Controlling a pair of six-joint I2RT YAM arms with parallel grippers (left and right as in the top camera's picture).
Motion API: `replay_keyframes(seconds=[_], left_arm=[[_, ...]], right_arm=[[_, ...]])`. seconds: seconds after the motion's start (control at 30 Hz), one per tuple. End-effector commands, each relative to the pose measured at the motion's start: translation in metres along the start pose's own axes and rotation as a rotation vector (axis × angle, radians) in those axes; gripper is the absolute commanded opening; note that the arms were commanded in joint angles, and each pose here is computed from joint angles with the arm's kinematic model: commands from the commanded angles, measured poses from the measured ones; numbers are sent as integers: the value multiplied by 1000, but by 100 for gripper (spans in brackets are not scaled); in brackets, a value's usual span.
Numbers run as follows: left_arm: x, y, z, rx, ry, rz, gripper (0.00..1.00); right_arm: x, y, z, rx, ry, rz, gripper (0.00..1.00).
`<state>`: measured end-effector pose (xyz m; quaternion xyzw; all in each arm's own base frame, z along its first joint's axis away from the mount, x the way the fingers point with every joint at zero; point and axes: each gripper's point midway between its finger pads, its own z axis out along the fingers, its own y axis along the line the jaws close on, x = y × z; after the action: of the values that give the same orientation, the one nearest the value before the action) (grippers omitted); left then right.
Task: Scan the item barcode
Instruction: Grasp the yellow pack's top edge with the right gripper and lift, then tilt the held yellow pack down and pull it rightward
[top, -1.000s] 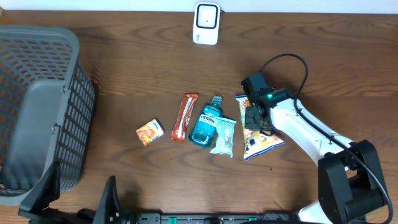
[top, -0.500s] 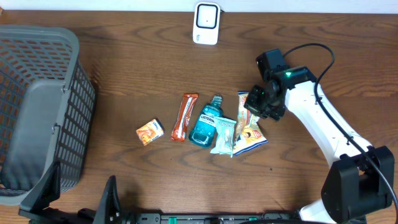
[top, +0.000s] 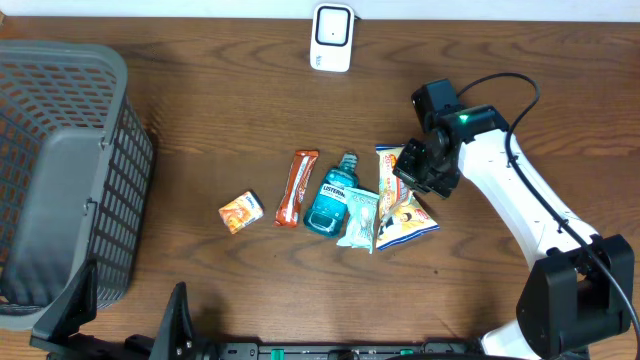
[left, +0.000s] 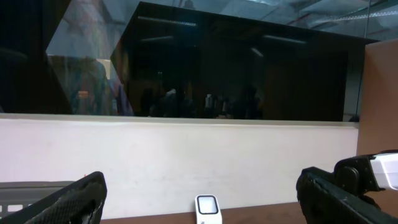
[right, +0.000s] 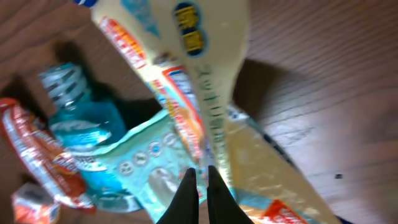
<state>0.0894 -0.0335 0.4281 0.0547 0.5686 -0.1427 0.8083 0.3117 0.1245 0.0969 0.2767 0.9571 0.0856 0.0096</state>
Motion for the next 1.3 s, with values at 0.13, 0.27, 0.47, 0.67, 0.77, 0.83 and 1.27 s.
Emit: replay_keyframes(seconds=[0.13,0.27,0.47,0.67,0.77,0.83,1.27], left_arm=[[1,2,1,-14,-2,-3,98],[1,2,1,-14,-2,-4,98],[1,2,1,-14,-2,-4,98],[1,2,1,-14,-2,-4,98],[1,2,1,-14,-2,-4,98],[1,2,1,-14,-2,-4,98],[1,2,1,-14,-2,-3,98]], right_arm=[[-26,-14,-8,90,-143,-46,88],[-30,-15,-5,98,-163,-124,99],[-32,-17,16,85,-176,-150,99],[-26,-23,49,45,-175,-152,98],[-25,-22,62,11,-183,-156,94],[-25,-24,70,2,-192,-156,88],[4,-17,88,-121,-59,-151,1]])
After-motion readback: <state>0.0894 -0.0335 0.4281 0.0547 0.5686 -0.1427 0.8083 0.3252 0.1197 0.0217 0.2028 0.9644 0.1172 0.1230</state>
